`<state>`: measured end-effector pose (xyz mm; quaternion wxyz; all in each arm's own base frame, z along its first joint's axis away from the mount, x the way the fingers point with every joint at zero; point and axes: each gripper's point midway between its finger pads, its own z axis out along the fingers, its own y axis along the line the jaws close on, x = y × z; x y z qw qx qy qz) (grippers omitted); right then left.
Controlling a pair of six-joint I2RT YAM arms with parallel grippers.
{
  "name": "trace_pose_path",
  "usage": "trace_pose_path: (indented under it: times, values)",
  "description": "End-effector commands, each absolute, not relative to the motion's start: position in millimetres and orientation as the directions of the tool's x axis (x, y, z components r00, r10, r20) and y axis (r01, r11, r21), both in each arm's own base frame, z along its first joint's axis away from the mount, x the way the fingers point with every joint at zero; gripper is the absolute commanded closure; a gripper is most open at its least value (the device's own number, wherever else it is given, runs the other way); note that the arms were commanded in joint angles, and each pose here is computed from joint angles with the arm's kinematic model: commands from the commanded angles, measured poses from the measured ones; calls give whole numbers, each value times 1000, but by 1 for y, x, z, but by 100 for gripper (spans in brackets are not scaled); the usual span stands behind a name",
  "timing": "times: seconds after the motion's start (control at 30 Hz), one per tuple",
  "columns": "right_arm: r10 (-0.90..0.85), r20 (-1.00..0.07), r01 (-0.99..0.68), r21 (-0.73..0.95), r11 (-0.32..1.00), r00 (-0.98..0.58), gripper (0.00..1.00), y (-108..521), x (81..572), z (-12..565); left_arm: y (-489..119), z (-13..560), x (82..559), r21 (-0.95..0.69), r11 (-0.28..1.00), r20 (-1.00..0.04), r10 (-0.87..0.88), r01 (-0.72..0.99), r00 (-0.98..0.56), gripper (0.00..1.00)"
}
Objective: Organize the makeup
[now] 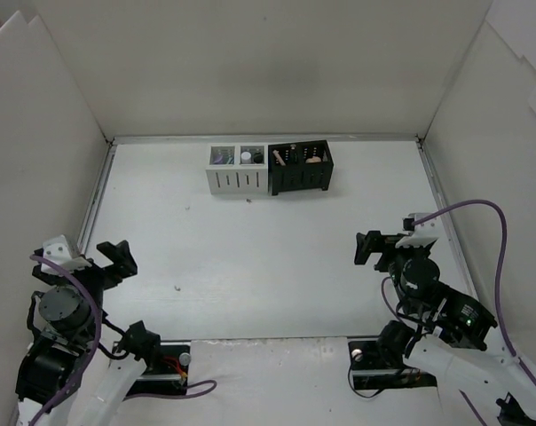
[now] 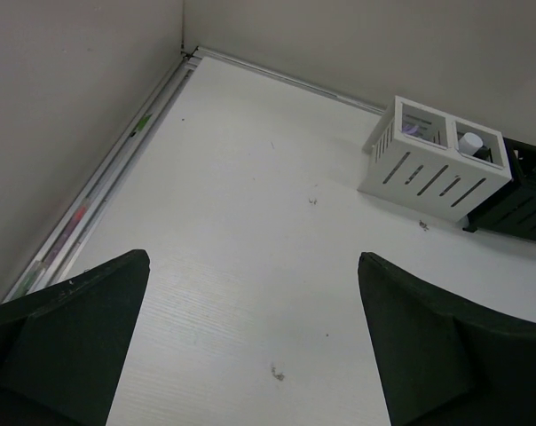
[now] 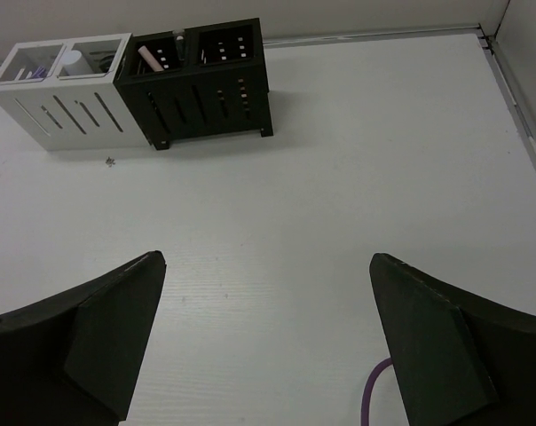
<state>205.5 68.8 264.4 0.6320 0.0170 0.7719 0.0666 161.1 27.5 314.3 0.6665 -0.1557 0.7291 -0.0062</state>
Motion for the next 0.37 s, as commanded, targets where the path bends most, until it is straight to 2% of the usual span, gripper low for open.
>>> trace_pose_path:
  times: [0.0,0.33]
  values:
    - [156,-975,7,156,988,-159,2,60,210,273,37,324,169,-213,939,-975,-222,-271,-4,1]
    - [156,-976,33,153,988,-152,2,54,209,270,38,322,170,-218,936,-974,-225,-277,4,1]
